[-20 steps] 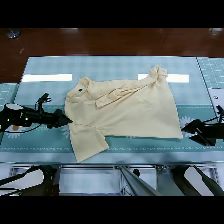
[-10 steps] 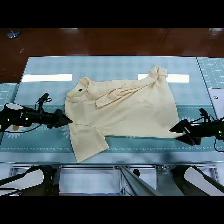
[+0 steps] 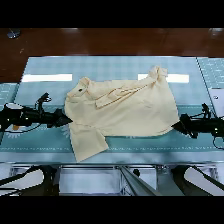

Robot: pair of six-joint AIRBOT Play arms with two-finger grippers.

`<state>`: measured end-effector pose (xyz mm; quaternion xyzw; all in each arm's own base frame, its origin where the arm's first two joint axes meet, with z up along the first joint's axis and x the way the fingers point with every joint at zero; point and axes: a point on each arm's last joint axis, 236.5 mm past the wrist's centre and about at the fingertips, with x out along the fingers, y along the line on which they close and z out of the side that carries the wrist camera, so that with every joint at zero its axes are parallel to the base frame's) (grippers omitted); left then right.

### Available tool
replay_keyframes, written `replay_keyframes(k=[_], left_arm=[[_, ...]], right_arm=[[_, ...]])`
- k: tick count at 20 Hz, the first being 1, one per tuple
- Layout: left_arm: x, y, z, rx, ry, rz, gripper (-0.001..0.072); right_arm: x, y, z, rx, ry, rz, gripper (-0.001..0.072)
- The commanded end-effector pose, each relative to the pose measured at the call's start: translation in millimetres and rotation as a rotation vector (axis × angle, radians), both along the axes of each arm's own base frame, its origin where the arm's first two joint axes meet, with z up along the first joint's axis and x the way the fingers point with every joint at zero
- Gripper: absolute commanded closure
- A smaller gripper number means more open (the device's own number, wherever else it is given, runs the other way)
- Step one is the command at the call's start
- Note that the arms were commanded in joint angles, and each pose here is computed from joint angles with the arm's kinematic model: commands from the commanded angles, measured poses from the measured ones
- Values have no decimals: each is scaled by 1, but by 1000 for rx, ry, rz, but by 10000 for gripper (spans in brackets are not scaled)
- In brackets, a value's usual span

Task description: Fold the shirts.

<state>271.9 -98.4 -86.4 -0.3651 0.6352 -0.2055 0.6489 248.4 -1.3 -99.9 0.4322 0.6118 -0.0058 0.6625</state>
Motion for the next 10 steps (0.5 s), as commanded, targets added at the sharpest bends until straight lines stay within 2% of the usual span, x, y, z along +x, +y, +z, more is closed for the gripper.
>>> replay_keyframes(k=[1,3,6,8,10], left_arm=[[22,-3,23,-41,-65,30,683],[61,-3,75,-73,-223,67,683],[118,0,216,-108,-624,123,683],[133,13,317,-22,-913,167,684],[125,30,414,99,-1178,234,684]], right_arm=[[28,10,37,69,-136,51,677],[67,0,90,54,-287,58,678],[125,5,203,-76,-573,166,678],[152,36,288,-152,-761,255,678],[163,50,375,-283,-937,281,678]])
